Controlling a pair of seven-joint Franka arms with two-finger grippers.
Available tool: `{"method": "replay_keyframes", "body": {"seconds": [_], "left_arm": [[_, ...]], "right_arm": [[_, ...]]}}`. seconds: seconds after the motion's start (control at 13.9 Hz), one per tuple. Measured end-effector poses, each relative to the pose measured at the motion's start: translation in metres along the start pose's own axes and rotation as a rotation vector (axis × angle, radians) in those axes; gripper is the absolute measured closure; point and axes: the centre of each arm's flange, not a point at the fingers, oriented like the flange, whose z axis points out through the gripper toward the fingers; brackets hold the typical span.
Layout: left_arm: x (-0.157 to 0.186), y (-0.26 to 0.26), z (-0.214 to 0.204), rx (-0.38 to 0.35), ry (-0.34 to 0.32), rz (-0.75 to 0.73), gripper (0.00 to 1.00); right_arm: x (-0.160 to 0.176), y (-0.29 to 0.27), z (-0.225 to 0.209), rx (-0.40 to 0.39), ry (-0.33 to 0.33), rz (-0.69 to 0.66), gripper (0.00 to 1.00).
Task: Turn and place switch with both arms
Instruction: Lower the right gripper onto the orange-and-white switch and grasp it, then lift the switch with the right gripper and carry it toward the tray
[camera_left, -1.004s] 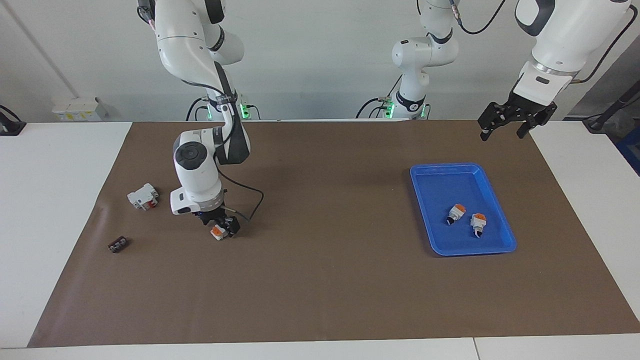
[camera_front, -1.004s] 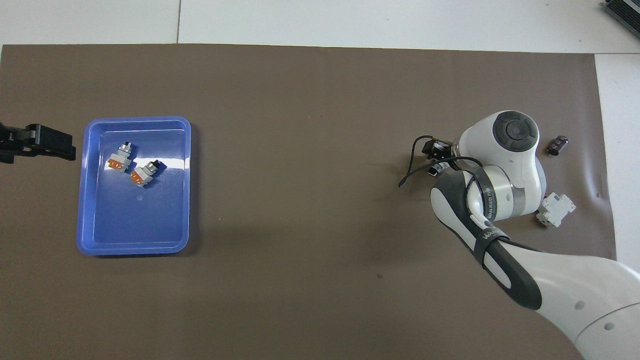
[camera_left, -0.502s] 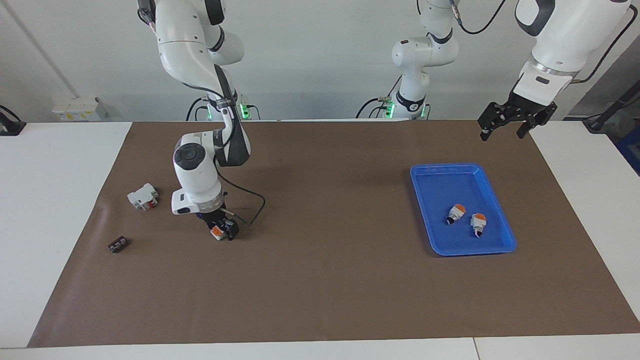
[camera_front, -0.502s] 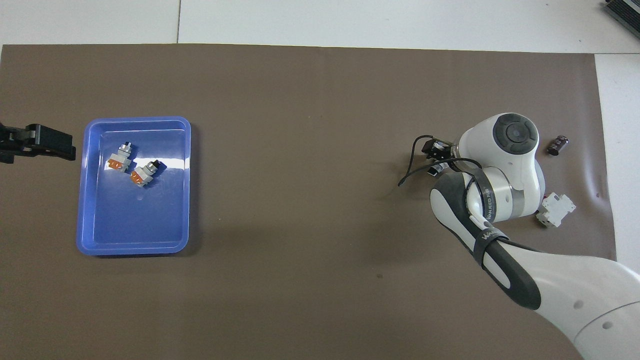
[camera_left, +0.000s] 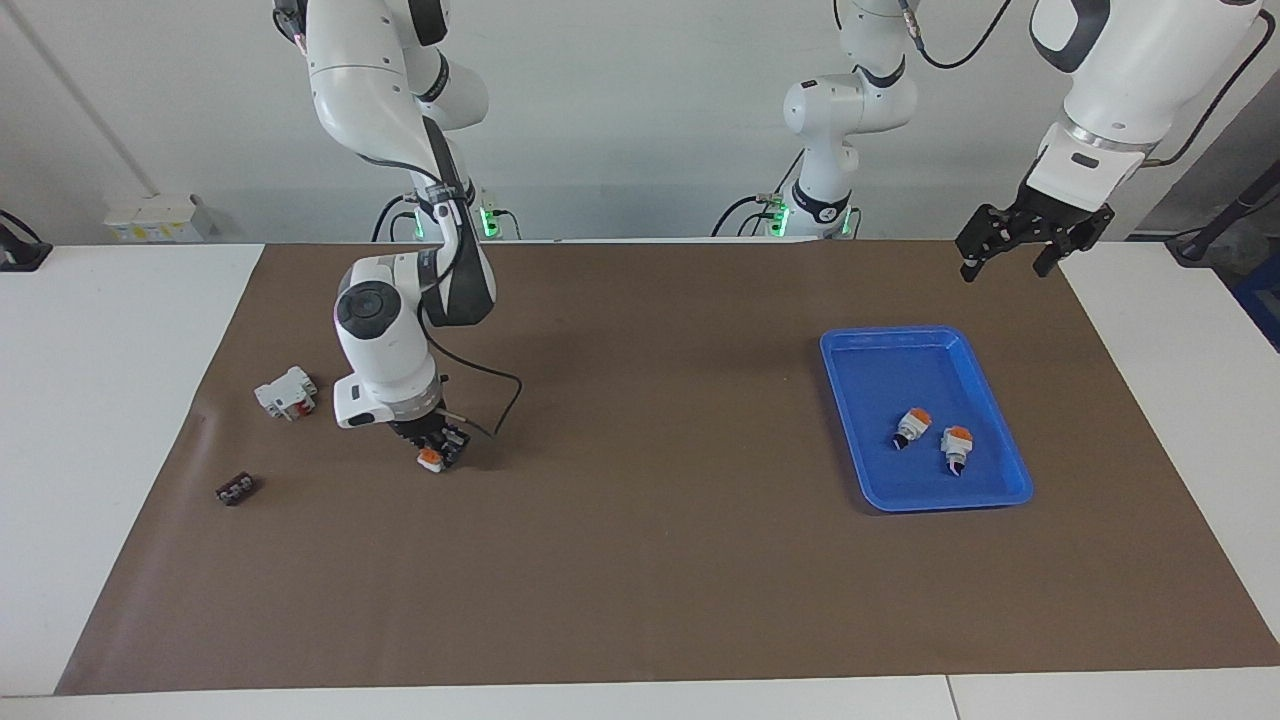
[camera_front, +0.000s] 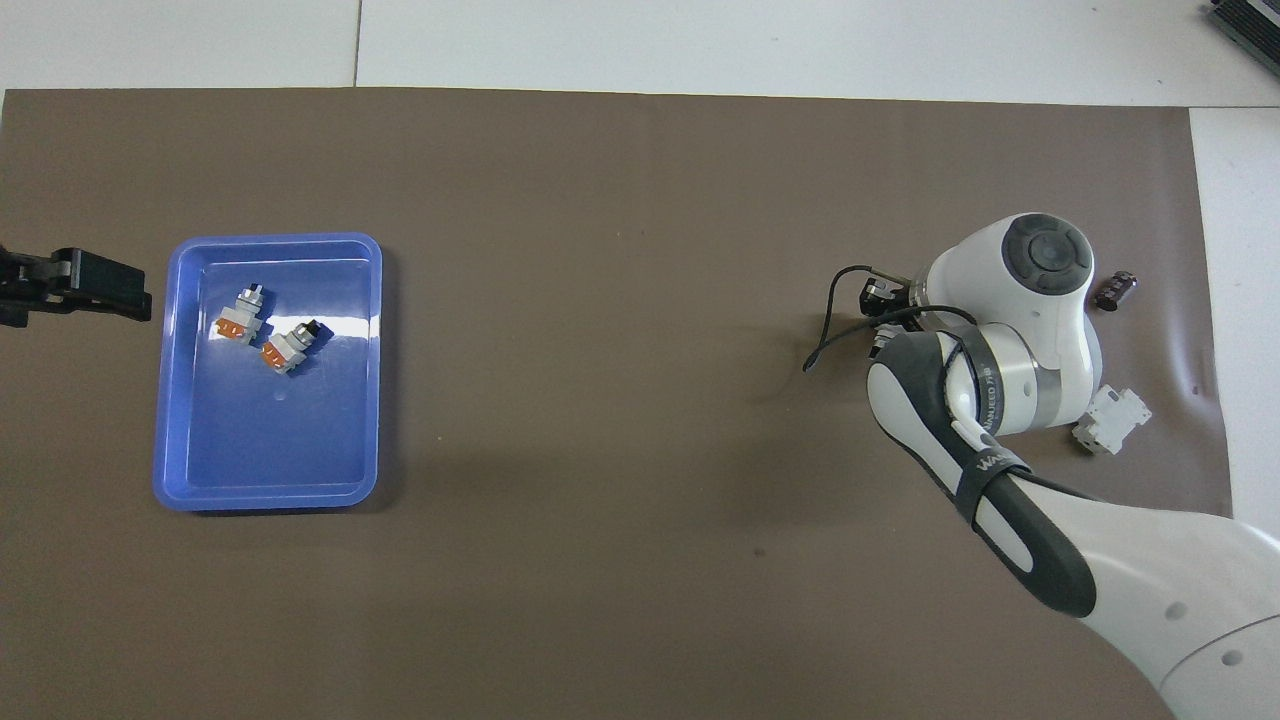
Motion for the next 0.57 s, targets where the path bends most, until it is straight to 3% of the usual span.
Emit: {"method": "replay_keyframes", "body": {"seconds": [0.29,0.57], "left_arm": [[0.0,0.0,0.0,0.0,0.0,0.0,0.0],[0.0,0.0,0.0,0.0,0.0,0.0,0.0]], "right_arm": [[-0.014,-0.012,-0.104,0.146,-0.13,0.084,0.58],[-0.046,-0.046,-0.199,0.321,-0.26,0.33,0.58]]}}
